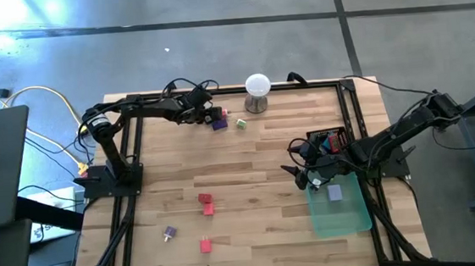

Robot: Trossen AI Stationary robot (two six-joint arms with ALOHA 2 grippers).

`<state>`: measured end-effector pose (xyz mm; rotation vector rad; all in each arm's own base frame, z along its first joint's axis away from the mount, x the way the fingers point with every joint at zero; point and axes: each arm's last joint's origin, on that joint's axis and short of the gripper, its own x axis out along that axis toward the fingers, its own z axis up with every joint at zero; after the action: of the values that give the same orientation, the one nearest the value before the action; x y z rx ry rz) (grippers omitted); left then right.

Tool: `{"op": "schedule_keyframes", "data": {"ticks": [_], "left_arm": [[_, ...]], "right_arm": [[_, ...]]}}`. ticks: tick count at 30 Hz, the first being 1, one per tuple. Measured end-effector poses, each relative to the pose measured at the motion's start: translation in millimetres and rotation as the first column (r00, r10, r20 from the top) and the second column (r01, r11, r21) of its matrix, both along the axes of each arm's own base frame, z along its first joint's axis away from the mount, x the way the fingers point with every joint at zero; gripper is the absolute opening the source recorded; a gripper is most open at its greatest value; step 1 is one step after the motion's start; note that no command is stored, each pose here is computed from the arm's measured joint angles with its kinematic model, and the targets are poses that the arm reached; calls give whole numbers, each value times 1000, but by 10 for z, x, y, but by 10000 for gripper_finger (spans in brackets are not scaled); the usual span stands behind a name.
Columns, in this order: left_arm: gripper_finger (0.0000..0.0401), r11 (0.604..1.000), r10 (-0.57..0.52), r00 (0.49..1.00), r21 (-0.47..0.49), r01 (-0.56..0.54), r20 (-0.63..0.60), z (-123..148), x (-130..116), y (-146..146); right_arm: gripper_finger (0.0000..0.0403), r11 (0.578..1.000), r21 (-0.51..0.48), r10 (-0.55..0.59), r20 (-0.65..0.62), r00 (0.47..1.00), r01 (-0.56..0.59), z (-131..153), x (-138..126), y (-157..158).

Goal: Pick & Place Office items
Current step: Put the black digital clock into the black basket

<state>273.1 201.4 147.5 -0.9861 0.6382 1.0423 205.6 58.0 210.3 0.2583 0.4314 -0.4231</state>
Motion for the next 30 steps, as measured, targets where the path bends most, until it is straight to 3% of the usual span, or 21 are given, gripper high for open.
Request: {"op": "schedule_keyframes", "data": {"ticks": [6,12,21,25,30], "left_arm": [[340,995,79,997,-60,-78,14,-5,-54,39],[340,989,47,998,-143,-39,51,-12,-143,127],[340,981,48,996,-191,-33,75,-19,-208,188],[340,985,5,998,-172,6,62,-21,-204,182],[340,977,-196,981,-82,196,11,-21,-168,144]], "right_arm": [[303,1000,0,0,0,1000,0,0,0,0],[303,1000,0,0,0,1000,0,0,0,-1],[303,1000,0,0,0,1000,0,0,0,0],[303,1000,0,0,0,1000,0,0,0,0],[303,1000,0,0,0,1000,0,0,0,-1]]}}
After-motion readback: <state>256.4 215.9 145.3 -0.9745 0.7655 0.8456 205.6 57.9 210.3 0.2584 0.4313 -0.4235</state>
